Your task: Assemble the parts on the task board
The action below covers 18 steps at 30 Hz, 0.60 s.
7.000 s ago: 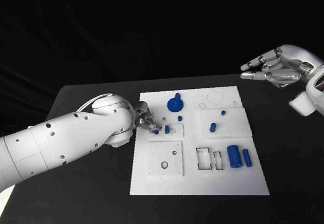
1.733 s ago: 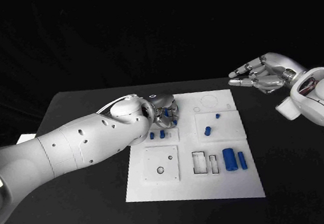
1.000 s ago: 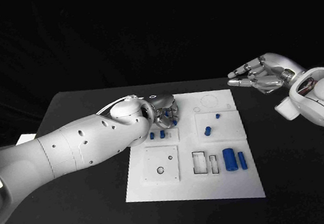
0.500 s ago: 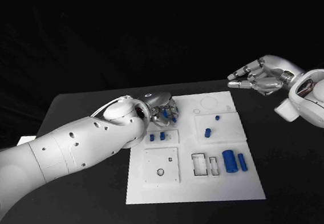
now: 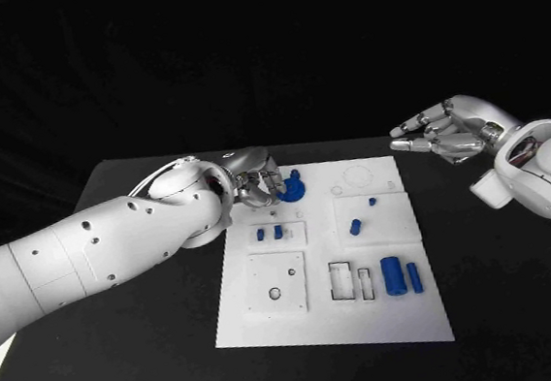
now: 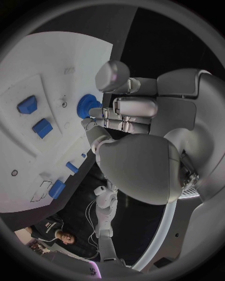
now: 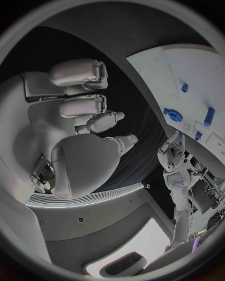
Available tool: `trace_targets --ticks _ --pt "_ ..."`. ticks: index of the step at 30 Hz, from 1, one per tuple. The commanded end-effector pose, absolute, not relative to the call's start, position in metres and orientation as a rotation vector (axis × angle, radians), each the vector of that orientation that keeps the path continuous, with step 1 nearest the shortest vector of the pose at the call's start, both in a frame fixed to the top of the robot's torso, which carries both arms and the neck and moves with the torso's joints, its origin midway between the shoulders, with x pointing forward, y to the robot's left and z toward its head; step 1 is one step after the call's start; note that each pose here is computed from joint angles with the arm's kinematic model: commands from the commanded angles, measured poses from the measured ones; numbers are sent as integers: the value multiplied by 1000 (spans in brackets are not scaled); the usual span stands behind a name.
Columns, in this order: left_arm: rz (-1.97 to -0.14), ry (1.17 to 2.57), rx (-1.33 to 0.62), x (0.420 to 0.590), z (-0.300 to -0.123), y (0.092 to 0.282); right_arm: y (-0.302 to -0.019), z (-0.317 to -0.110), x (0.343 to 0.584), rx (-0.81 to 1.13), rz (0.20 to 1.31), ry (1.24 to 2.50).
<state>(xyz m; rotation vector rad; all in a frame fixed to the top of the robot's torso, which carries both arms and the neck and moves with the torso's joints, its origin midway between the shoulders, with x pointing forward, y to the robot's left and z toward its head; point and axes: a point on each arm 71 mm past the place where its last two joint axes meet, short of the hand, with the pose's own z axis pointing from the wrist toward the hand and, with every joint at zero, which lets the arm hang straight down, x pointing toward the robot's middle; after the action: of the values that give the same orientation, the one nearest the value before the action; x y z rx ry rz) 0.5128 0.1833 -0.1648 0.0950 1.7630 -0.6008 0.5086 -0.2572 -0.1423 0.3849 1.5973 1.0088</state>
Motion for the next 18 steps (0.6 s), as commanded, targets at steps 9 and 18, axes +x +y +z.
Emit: trace_targets --ticks 9,18 --pt "-585 1826 15 513 -168 199 -257 -143 508 378 1016 1601" --pt "-574 1842 7 513 -177 200 -257 -142 508 379 1015 1593"
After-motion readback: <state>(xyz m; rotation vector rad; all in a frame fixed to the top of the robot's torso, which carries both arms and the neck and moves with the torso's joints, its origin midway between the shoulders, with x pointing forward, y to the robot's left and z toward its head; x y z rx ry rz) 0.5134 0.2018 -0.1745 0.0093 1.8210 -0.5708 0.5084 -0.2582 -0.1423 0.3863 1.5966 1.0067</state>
